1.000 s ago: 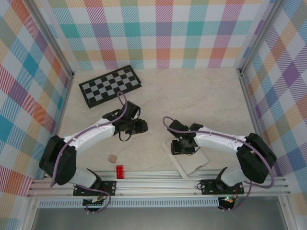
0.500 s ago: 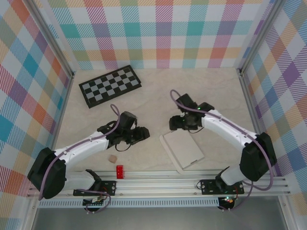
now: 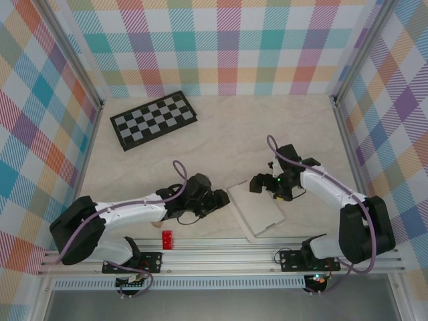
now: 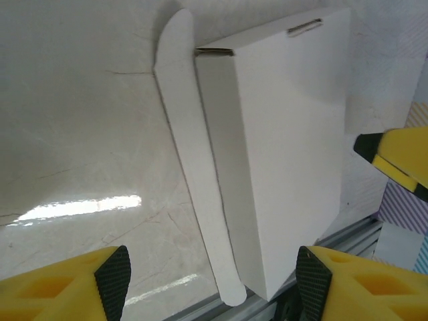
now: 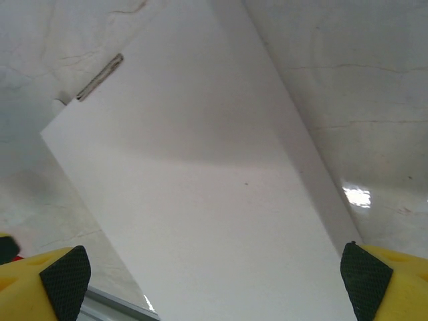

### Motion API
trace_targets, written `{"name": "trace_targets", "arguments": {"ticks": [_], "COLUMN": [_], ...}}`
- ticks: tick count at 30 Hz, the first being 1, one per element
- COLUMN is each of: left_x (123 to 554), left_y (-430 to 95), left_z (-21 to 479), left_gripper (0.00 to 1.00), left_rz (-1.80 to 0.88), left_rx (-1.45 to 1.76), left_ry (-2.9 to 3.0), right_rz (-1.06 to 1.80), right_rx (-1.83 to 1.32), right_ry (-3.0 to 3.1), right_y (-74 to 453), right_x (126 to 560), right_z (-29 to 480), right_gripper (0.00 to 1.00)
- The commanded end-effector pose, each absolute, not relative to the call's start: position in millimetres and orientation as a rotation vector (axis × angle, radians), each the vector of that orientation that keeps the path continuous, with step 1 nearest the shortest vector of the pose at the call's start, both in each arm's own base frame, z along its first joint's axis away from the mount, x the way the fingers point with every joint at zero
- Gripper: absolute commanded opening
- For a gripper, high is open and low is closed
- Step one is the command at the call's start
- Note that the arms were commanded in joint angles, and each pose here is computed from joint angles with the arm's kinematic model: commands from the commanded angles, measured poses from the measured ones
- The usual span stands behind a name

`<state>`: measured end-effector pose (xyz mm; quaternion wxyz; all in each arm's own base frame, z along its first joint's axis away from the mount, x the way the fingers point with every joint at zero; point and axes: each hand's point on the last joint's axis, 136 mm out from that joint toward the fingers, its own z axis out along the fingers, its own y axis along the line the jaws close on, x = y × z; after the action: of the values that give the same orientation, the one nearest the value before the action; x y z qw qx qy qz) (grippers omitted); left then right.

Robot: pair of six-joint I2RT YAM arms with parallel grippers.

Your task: Fold the paper box

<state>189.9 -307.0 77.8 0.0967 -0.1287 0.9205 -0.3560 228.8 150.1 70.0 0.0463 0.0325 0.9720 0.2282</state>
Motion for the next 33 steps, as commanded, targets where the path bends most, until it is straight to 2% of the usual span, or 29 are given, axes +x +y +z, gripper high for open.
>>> {"name": "trace_targets", "arguments": {"ticks": [1,6,11,14,17,22,26,33], "left_x": [194,192,184,181,182,187,188,191], "left_y": [-308,-303,-291,-289,-291,-293,-292,-306], "left_z": [62,50,35,28,25,29,33,43], "left_gripper": [0.69,0.69,0.68,0.65,0.63,0.62,0.62,0.62], "left_rz": [-1.044,-0.975,-0.911,-0.904,-0.898,-0.885,-0.877,-0.910], "left_rx": [-0.484,-0.483,-0.489,-0.496,-0.498,-0.500,-0.505,-0.492], "left_ry": [2.715,2.755,2.795,2.808,2.811,2.797,2.791,2.774], "right_rz": [0.822,0.908,0.917,0.949,0.914,0.616,0.501,0.556], "right_rx": [0.095,0.203,0.231,0.281,0.269,0.134,0.063,0.108], "right_ry": [2.940,2.963,2.995,2.989,2.995,2.959,2.923,3.001], "right_y": [161,167,172,174,172,145,133,138], "right_x": [225,206,184,176,173,188,196,182], "right_z": [69,55,47,44,44,72,92,58], "right_gripper": [1.00,0.99,0.85,0.82,0.82,0.87,0.87,0.84]}}
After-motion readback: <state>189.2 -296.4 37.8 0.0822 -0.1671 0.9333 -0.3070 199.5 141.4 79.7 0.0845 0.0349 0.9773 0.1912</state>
